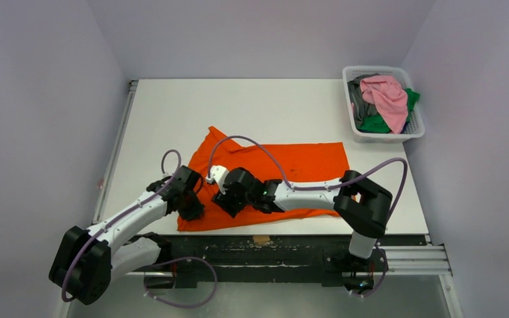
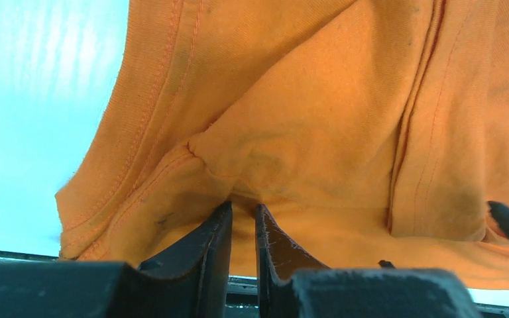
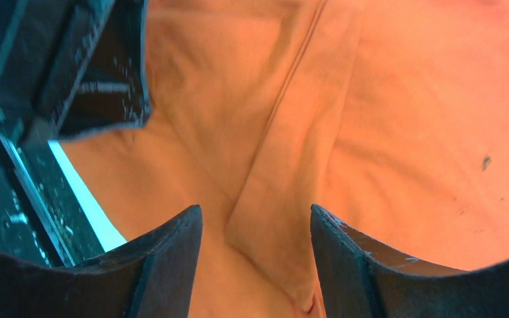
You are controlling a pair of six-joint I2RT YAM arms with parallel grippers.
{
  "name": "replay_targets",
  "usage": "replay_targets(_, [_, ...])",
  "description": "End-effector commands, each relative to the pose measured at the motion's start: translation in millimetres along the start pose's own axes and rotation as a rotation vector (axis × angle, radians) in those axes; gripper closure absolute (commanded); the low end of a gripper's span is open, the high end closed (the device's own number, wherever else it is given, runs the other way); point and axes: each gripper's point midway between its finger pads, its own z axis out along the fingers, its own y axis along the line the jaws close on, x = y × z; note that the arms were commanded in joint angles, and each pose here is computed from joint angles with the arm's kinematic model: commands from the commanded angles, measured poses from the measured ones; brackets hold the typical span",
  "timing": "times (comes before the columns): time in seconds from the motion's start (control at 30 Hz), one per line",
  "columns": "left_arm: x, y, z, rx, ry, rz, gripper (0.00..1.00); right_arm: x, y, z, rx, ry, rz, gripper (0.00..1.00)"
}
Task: Fold and stack the t-shirts
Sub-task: Fold the flattened tshirt in 1/3 of the way
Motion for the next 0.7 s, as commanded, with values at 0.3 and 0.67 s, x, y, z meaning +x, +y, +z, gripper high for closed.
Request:
replay_targets(0.3, [3.2,5.8,10.4,-0.042,-0.002,-0.043,0.86,12.8,0.0,6.2,-0.01,0.025,-0.118,0.41])
replay_targets(0.67, [0.5,7.3,8.0,-0.053,-0.016,-0.043,0.86,14.9,-30.4,6.3,0.167,0.003,-0.094,0.4])
